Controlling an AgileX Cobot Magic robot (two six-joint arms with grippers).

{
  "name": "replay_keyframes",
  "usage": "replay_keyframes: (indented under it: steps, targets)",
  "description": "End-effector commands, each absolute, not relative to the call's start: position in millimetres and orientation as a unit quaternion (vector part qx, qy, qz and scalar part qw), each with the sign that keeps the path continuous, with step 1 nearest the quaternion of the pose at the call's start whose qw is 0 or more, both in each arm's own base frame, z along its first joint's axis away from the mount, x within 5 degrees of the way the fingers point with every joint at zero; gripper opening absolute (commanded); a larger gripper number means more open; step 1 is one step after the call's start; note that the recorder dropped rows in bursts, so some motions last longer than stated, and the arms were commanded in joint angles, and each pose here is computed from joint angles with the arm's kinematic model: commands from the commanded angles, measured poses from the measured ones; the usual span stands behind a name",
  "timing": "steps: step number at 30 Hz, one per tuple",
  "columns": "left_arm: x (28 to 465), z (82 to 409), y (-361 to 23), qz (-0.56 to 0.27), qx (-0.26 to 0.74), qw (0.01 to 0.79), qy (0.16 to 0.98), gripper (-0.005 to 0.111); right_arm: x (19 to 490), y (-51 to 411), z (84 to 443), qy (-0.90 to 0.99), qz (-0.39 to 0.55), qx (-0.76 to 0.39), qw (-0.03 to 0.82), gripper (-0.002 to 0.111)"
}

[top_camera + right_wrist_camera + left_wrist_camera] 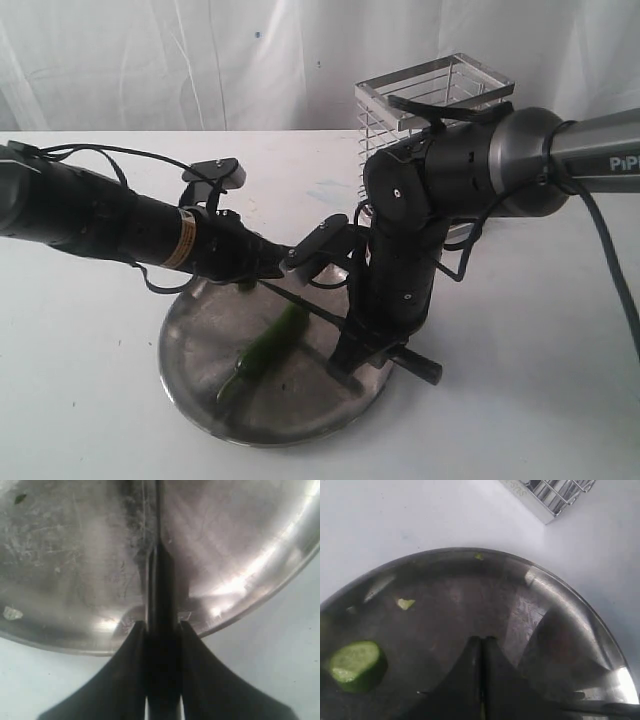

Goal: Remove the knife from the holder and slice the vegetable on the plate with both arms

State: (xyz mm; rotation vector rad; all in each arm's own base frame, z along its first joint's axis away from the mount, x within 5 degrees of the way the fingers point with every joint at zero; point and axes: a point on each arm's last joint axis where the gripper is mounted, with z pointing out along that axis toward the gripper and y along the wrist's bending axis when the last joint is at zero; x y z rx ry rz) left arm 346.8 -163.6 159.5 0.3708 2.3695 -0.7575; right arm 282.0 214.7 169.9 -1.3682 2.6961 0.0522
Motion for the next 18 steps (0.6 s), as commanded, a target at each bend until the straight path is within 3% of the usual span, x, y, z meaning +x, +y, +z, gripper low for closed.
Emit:
replay_keyframes:
  steps: [1,18]
  targets:
    - [347.7,163.1,-163.8,-0.295,0.141,0.310,0.893,0.000,283.5,214.6,172.3,0.889,0.014,-0.453,0.062,0.000]
    - [346.7,162.3,-163.8,-0.294,0.148,0.308,0.893,0.000,282.2,213.7,172.1,0.890,0.013,-0.452,0.053,0.000]
